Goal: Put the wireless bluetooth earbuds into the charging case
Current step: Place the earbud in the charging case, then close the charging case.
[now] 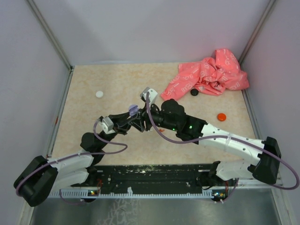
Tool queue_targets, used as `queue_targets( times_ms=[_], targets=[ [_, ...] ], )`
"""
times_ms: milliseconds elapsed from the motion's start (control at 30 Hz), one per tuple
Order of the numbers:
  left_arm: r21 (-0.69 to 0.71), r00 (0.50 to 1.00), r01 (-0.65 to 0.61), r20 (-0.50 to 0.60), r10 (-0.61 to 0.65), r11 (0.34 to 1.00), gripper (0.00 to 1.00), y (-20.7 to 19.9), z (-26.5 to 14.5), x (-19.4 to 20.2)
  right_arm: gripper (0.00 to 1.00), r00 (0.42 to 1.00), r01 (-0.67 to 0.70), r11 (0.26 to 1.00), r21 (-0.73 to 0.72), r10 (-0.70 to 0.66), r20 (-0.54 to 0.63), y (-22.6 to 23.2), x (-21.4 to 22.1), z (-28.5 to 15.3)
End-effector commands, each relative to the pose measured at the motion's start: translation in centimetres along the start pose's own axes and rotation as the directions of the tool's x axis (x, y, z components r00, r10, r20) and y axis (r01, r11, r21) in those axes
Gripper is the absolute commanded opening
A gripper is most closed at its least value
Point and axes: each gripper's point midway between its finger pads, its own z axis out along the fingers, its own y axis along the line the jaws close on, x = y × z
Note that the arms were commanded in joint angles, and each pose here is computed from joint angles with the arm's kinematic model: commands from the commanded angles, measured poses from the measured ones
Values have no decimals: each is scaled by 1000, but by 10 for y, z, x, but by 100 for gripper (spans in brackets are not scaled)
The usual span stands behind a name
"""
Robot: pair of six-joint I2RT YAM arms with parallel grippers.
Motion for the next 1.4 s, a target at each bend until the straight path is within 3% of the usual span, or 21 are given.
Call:
queue_targets(
  times_ms=[0,233,533,900,1367],
  targets=[
    [3,1000,16,11,-16,1000,0,-2,-2,-1,43,998,25,998,-54,-21,65,21,-37,-12],
    [52,997,73,-6,-73,996,0,-13,-2,0,53,992,121,993,16,-121,32,-7,-48,-35],
    [193,988,138,-94,-122,971,0,-40,-2,6,81,996,79,981,-180,-86,-31,-24,-44,-49],
    [335,990,141,-73,-123,932,0,-63,-3,-9,86,988,-35,943,-330,-16,-151,-28,-11,-29],
    [207,968,230,-149,-202,951,0,-47,-2,10,81,989,8,887,-462,-74,-125,0,-7,-59]
  ],
)
